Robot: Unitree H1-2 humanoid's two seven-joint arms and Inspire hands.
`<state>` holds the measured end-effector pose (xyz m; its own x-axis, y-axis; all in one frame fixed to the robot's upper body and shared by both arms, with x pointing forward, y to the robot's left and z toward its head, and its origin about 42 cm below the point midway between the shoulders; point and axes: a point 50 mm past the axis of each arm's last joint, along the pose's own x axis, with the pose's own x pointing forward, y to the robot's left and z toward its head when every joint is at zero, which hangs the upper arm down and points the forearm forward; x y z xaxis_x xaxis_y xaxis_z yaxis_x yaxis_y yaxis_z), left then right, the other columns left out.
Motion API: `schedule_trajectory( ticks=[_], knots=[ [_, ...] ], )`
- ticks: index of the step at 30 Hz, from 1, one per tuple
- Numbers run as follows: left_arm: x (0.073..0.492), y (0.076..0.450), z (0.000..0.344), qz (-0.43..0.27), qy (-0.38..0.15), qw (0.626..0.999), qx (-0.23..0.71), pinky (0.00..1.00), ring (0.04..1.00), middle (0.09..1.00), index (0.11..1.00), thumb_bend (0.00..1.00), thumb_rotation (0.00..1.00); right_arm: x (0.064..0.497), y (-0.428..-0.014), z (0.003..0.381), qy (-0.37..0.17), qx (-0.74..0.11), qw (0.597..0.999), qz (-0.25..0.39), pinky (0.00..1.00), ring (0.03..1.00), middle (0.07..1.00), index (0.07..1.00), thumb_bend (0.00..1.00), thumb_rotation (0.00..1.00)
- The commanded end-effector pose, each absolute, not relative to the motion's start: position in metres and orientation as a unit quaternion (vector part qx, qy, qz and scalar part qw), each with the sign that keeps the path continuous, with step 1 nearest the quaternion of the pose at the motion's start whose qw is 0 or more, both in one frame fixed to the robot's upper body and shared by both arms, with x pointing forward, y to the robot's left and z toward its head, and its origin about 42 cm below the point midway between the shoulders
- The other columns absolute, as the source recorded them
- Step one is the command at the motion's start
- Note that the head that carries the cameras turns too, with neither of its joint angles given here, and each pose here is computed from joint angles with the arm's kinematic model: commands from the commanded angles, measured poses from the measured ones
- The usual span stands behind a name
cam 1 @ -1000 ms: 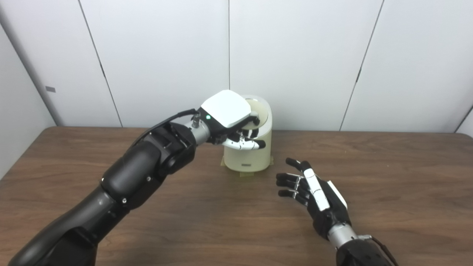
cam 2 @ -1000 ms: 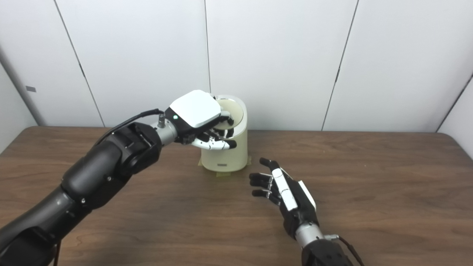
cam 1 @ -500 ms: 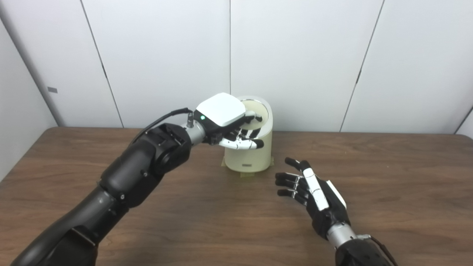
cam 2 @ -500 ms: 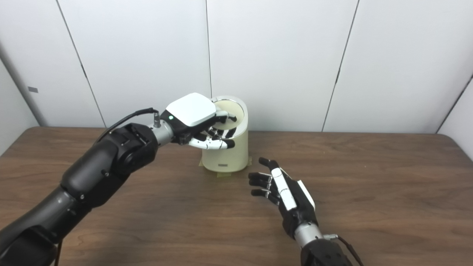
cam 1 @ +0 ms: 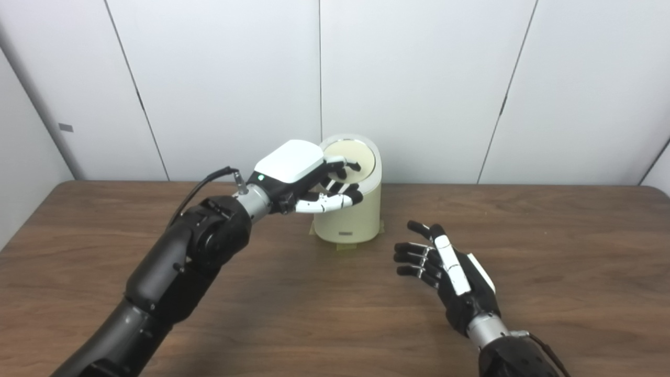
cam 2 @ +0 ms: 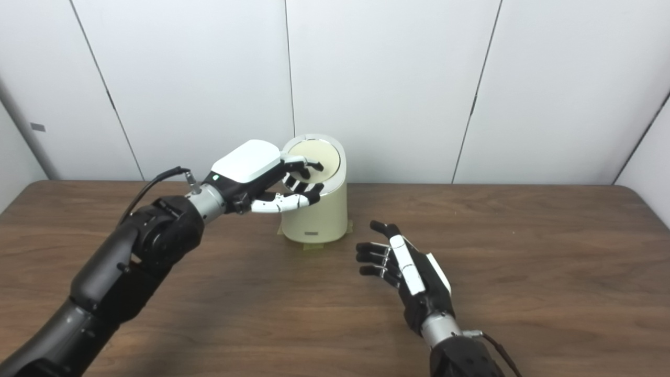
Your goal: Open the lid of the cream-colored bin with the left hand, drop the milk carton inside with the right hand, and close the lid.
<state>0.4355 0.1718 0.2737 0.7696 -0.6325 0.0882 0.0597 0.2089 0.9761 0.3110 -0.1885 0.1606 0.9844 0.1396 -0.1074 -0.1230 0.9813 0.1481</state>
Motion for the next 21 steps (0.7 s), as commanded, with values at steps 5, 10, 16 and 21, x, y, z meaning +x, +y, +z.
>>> schedule_trajectory(
  ticks=[5,10,16,21],
  knots=[
    [0.427,0.183,0.315,-0.136,-0.318,0.782,0.519,0.67,0.758,0.740,0.828,0.39,0.86,0.316,-0.188,0.184,0.011,0.081,0.994,0.077,0.61,0.672,0.639,0.819,0.49,0.83],
    [0.417,0.202,0.311,-0.103,-0.302,0.818,0.478,0.72,0.822,0.829,0.859,0.36,0.82,0.314,-0.191,0.185,0.009,0.080,0.994,0.074,0.58,0.669,0.641,0.823,0.49,0.82],
    [0.401,0.227,0.292,-0.079,-0.261,0.869,0.413,0.81,0.874,0.865,0.889,0.36,0.82,0.313,-0.197,0.185,0.004,0.079,0.994,0.071,0.55,0.651,0.644,0.831,0.48,0.83],
    [0.378,0.243,0.267,-0.063,-0.215,0.906,0.359,0.81,0.854,0.859,0.897,0.31,0.78,0.310,-0.200,0.189,-0.002,0.080,0.995,0.056,0.58,0.650,0.651,0.818,0.49,0.81]
  ],
)
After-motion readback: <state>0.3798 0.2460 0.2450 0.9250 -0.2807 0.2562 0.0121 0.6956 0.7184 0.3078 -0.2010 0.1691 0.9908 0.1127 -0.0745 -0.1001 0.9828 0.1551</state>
